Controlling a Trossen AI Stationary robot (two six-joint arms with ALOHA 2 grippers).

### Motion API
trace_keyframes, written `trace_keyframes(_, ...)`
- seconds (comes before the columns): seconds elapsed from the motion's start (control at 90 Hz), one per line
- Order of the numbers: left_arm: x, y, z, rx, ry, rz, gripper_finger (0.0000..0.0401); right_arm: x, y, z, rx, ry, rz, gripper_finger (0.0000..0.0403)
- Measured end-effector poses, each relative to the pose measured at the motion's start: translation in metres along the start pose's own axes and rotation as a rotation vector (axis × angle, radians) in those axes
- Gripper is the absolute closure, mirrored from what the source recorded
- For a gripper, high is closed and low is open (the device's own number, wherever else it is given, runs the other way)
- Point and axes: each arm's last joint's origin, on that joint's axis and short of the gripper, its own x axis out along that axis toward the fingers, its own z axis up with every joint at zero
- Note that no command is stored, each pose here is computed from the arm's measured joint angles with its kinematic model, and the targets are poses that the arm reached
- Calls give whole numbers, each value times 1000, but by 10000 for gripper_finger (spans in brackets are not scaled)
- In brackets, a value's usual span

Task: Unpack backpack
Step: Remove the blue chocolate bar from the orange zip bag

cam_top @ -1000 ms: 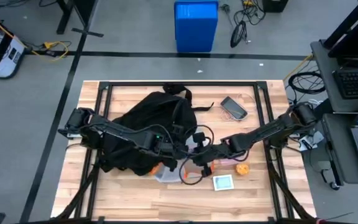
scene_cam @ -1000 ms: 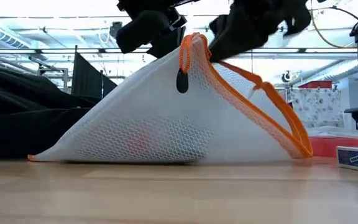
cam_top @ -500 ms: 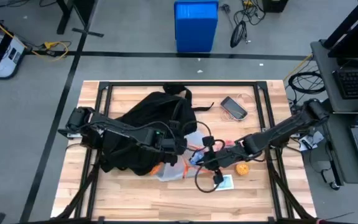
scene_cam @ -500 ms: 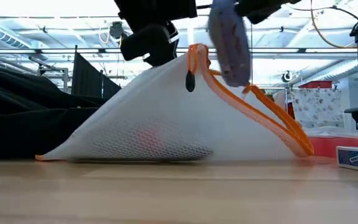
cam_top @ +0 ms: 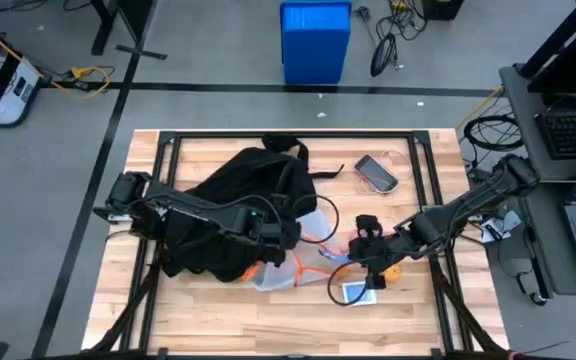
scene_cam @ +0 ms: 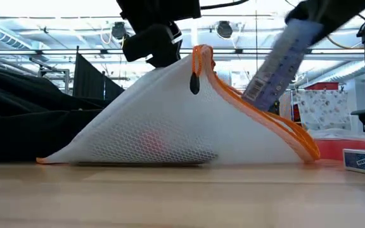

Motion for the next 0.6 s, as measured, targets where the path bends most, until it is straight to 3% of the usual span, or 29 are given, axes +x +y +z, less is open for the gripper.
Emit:
trace_keyframes(0.422, 0, 0, 0, 0, -1, 0, 401, -11, -15, -28, 143, 258, -143, 403)
trace_keyframes(0.6, 0, 0, 0, 0, -1, 0, 401, -9, -9, -19, 166, 171, -70, 402)
